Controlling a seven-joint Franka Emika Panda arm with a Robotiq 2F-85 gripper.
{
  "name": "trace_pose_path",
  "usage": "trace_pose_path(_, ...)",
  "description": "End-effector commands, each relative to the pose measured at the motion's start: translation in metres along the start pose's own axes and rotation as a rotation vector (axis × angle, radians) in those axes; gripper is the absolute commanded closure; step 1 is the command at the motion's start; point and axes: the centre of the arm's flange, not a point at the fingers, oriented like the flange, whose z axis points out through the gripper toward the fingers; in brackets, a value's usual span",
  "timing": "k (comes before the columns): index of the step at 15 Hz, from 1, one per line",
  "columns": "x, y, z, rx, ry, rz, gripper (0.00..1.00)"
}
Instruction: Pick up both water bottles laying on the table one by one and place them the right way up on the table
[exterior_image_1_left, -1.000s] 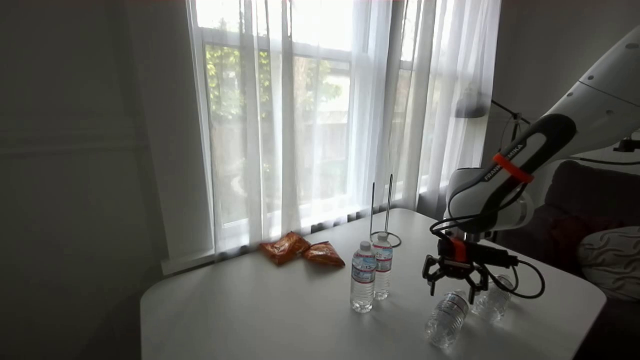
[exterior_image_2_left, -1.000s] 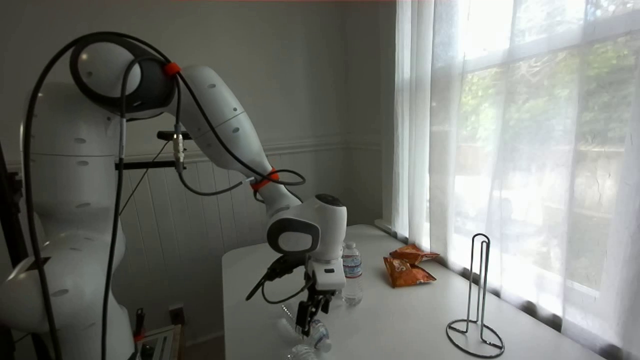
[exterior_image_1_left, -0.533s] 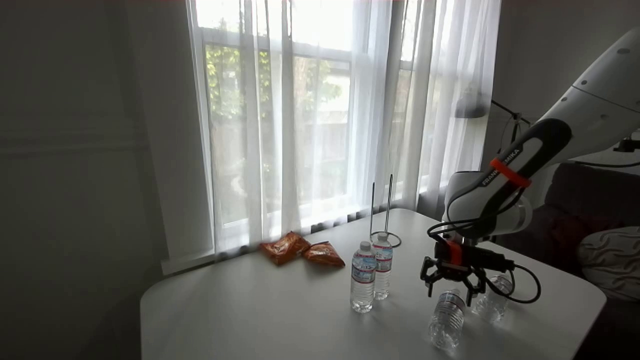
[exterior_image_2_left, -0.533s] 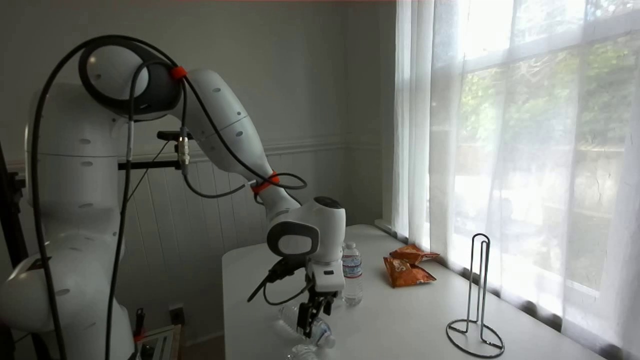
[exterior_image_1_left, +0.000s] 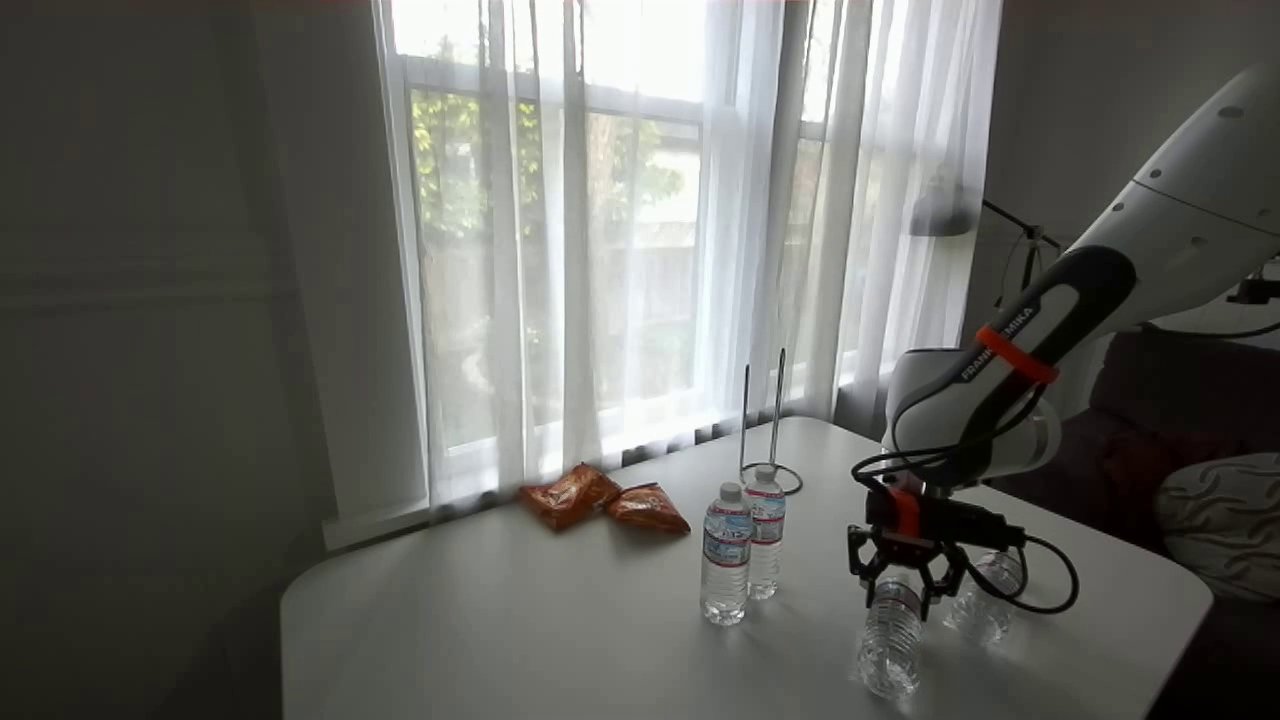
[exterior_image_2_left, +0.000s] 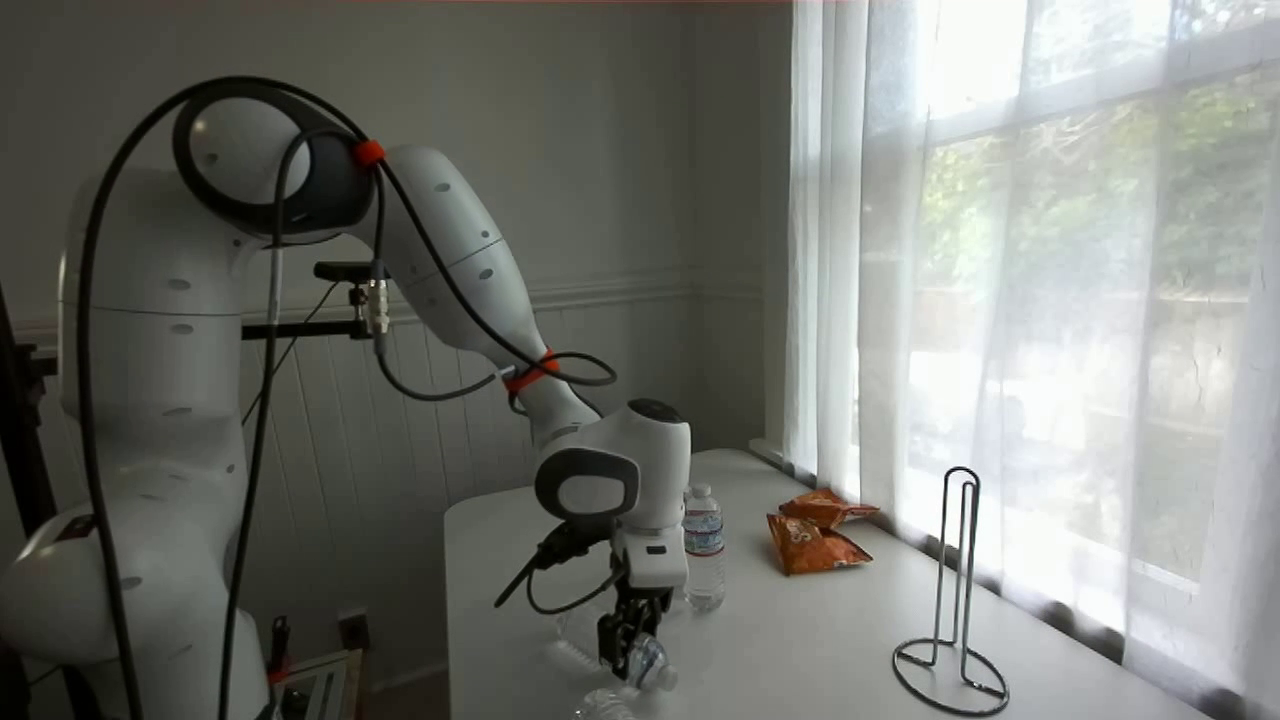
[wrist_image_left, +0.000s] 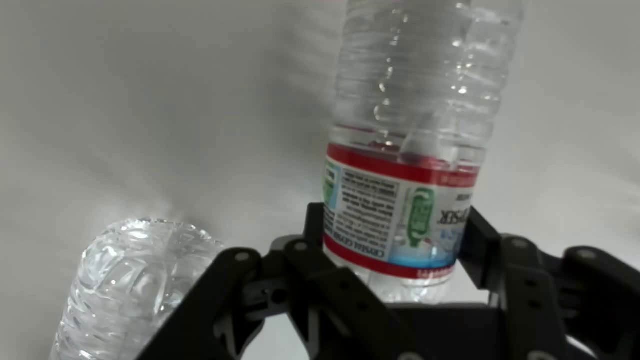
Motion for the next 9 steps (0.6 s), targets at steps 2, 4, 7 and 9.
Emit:
trace_pose_path(2, 0.002, -0.011, -0.004, -0.003, 0.039, 0.021, 0.62)
trace_pose_path(4, 0.002, -0.016, -0.012, -0.005, 0.057, 0.022, 0.71)
trace_pose_path(7, 0.004, -0.023, -0.023, -0.005, 0.077, 0.008, 0.73)
trace_pose_path(9, 0.000, -0.028, -0.033, -0.001, 0.080, -0.007, 0.78)
